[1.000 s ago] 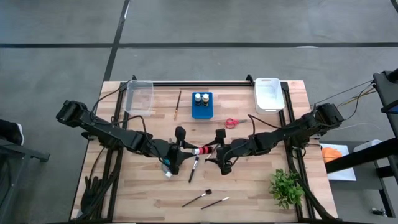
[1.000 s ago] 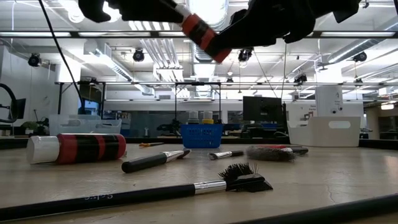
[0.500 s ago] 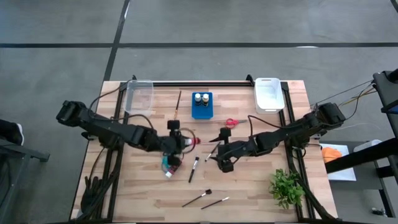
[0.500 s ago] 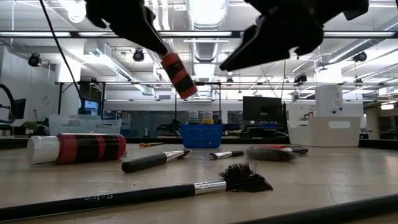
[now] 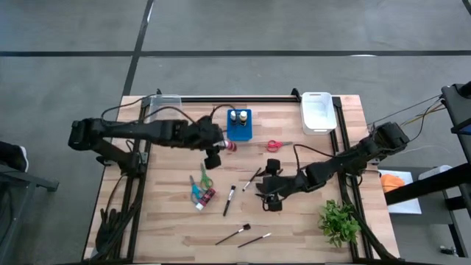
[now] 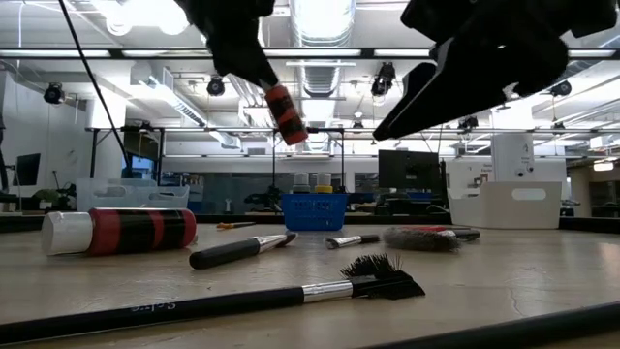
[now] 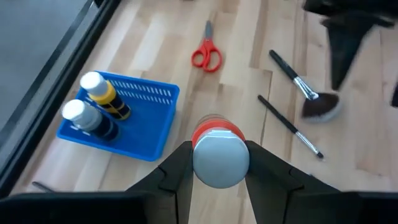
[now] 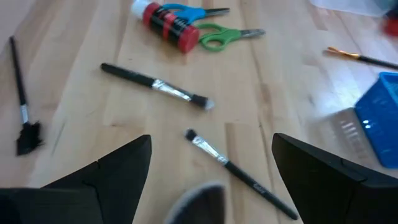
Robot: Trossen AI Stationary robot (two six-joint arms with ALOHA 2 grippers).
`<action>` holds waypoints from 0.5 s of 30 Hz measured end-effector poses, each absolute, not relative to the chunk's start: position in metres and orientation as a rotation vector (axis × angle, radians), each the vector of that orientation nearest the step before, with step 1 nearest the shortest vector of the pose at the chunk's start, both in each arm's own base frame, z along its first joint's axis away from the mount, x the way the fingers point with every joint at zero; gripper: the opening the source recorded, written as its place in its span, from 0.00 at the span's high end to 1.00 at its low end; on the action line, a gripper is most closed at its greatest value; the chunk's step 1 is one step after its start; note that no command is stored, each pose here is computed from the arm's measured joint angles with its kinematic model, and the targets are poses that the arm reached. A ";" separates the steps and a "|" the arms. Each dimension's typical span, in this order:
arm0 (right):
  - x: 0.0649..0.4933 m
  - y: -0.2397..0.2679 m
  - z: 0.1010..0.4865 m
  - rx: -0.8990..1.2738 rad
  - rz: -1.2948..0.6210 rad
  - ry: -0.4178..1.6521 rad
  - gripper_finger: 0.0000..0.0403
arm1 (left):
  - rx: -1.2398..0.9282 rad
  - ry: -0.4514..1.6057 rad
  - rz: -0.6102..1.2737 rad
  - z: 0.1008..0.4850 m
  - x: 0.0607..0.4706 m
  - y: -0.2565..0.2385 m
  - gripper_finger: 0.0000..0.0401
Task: Pick & Place Paint Supplies
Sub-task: Put the orange paint bottle into the blue bin
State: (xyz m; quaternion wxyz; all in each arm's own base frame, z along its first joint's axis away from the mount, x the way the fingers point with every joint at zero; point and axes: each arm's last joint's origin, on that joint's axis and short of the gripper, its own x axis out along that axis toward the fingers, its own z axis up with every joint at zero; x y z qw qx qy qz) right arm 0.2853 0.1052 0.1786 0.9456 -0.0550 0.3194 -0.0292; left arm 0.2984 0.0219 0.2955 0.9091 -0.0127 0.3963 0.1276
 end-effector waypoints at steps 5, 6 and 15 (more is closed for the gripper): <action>0.285 0.109 0.177 -0.111 -0.050 0.650 0.18 | -0.022 0.932 0.264 0.313 0.327 0.026 0.70; 0.285 0.109 0.177 -0.102 -0.053 0.651 0.18 | -0.017 0.969 0.255 0.316 0.335 0.028 0.70; 0.271 0.109 0.160 -0.081 -0.060 0.708 0.18 | -0.005 1.056 0.131 0.335 0.396 0.063 0.70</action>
